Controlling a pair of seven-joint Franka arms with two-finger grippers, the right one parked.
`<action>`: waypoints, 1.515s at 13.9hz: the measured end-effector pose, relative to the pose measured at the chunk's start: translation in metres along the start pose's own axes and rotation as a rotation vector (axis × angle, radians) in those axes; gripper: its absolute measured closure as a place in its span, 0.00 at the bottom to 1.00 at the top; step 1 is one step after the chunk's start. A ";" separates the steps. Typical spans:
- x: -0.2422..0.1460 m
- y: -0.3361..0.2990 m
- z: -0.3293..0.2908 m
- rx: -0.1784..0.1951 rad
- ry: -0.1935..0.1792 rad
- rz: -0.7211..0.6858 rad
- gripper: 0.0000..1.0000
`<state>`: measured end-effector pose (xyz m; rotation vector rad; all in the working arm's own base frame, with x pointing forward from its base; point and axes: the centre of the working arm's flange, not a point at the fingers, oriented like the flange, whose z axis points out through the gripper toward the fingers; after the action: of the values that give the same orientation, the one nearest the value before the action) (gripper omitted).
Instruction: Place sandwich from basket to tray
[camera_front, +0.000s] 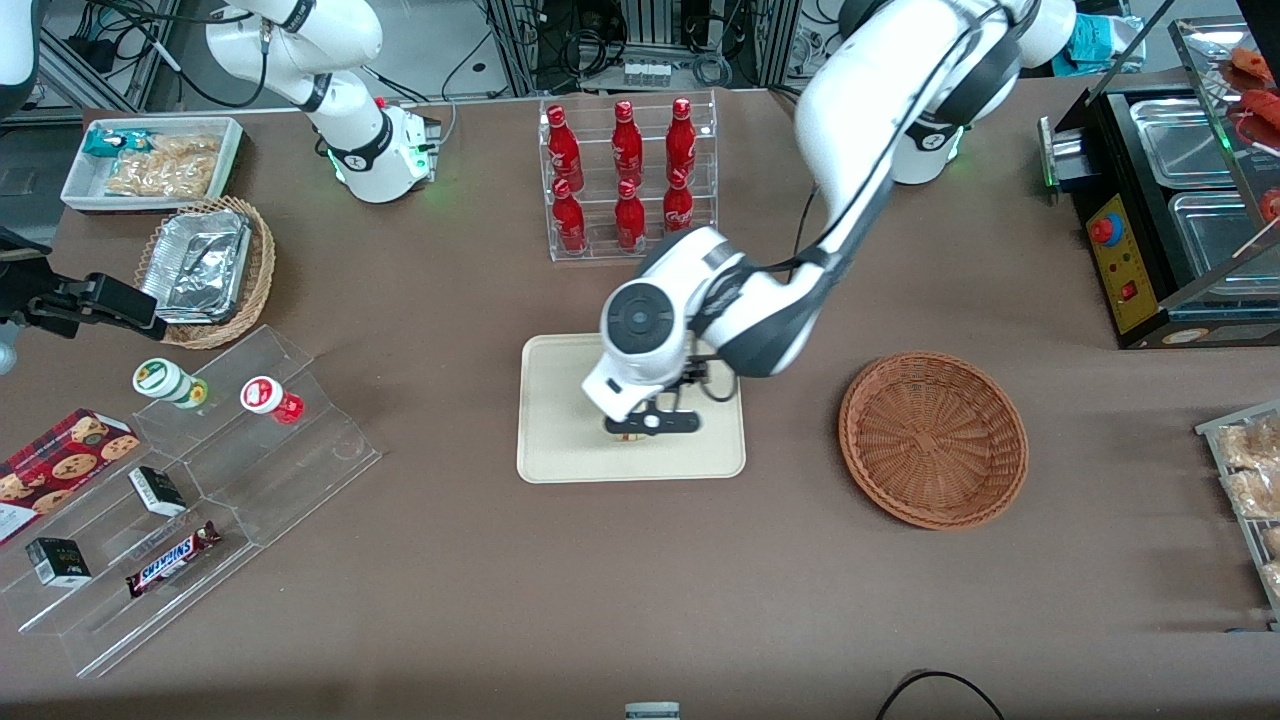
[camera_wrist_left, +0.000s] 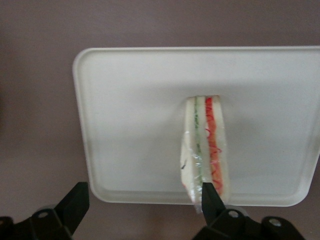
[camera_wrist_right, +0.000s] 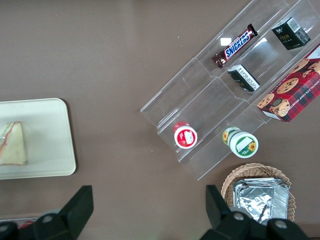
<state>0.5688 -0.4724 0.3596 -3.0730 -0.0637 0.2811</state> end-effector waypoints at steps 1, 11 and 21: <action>0.008 -0.031 -0.026 0.015 -0.012 -0.029 0.00; -0.010 -0.351 -0.198 0.048 -0.075 -0.068 0.00; -0.068 -0.416 -0.258 0.055 -0.054 -0.169 0.00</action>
<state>0.5341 -0.0736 0.6500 -2.9816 -0.3104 0.3497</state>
